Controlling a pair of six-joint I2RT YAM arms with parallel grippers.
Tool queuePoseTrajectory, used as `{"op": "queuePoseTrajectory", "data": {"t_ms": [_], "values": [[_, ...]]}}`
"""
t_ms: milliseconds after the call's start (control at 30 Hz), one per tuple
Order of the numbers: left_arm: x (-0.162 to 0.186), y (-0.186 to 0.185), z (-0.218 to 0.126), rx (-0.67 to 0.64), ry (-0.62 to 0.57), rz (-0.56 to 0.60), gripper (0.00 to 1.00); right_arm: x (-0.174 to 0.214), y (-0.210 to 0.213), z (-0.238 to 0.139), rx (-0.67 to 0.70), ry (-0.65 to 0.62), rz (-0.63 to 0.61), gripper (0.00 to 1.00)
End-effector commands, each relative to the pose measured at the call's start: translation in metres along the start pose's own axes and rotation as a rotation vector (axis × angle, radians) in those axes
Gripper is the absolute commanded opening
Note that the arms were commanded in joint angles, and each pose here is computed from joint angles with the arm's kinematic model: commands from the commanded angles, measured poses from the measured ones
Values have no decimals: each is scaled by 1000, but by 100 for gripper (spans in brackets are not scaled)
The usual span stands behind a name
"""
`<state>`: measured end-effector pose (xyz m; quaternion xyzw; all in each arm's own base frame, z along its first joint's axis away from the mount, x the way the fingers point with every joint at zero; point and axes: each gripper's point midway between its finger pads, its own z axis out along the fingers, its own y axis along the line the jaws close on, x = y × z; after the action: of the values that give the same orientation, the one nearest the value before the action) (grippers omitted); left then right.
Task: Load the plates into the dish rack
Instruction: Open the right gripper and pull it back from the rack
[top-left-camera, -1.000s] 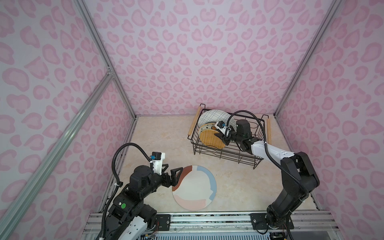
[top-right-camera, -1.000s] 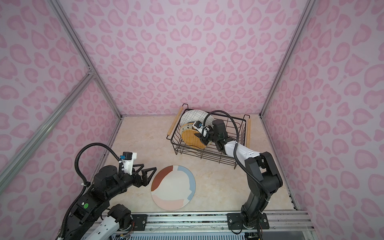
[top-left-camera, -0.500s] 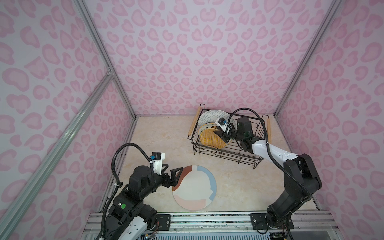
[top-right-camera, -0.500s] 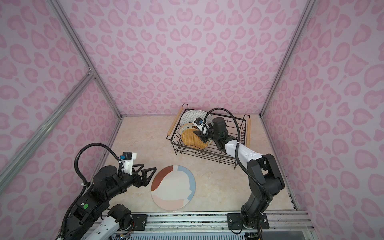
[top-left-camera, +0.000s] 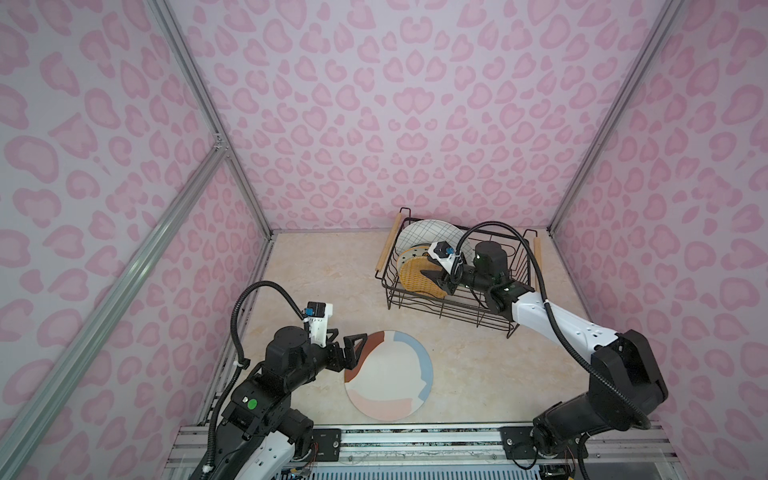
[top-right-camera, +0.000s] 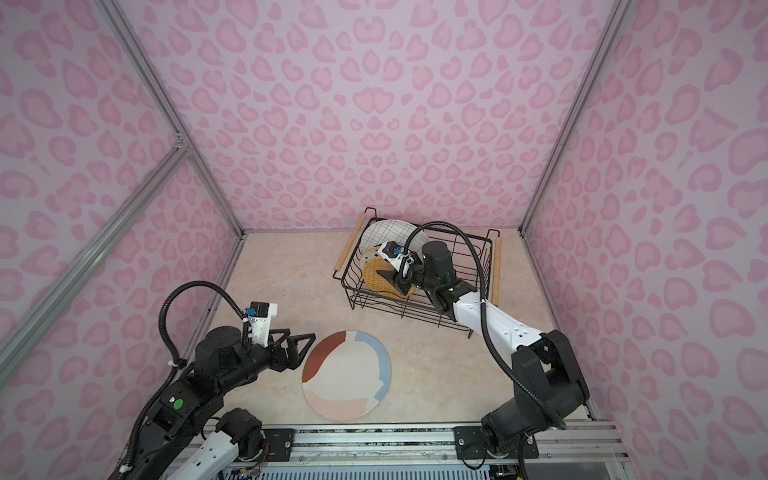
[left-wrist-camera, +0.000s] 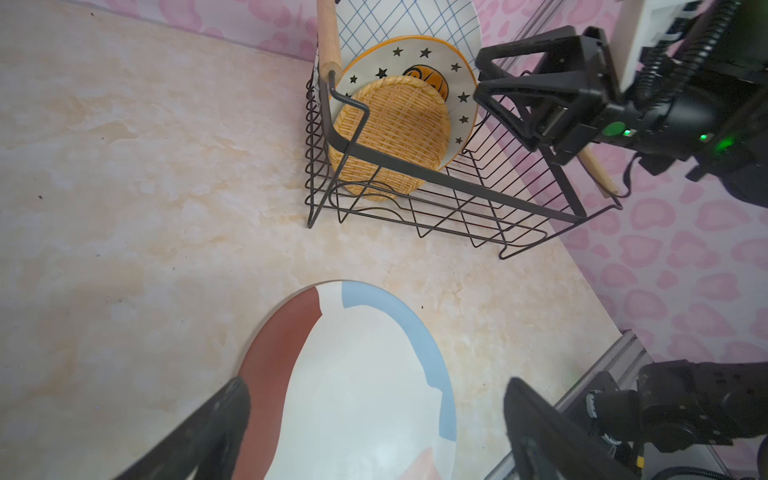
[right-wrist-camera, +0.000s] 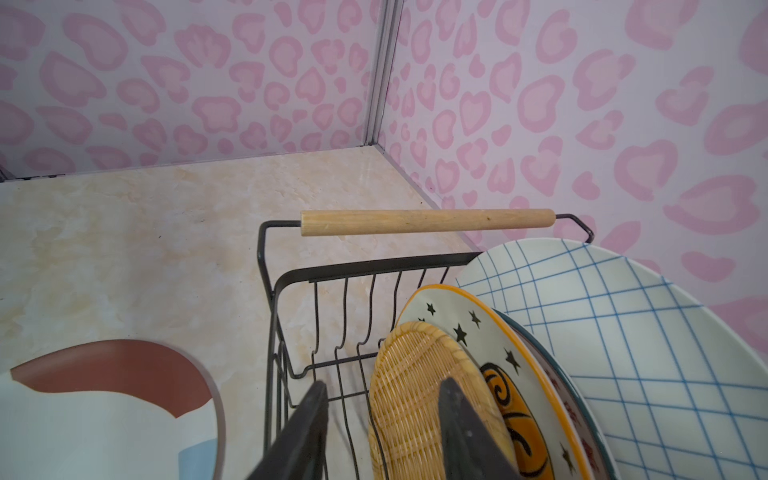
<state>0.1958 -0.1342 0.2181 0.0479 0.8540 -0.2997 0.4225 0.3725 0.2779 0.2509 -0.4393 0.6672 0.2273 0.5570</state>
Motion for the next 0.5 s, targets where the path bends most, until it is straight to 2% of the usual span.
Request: {"op": "queuePoseTrajectory", "data": {"t_ms": [0, 167, 367, 467], "values": [[12, 13, 5, -72, 60, -156, 97, -5, 5, -12, 16, -29, 69, 51], [39, 29, 8, -135, 117, -384, 100, -9, 19, -35, 34, -54, 149, 56], [99, 68, 9, -269, 166, -615, 92, -18, 42, -67, 58, -85, 203, 59], [130, 80, 17, -291, 207, -683, 87, -18, 48, -81, 62, -101, 249, 60]]}}
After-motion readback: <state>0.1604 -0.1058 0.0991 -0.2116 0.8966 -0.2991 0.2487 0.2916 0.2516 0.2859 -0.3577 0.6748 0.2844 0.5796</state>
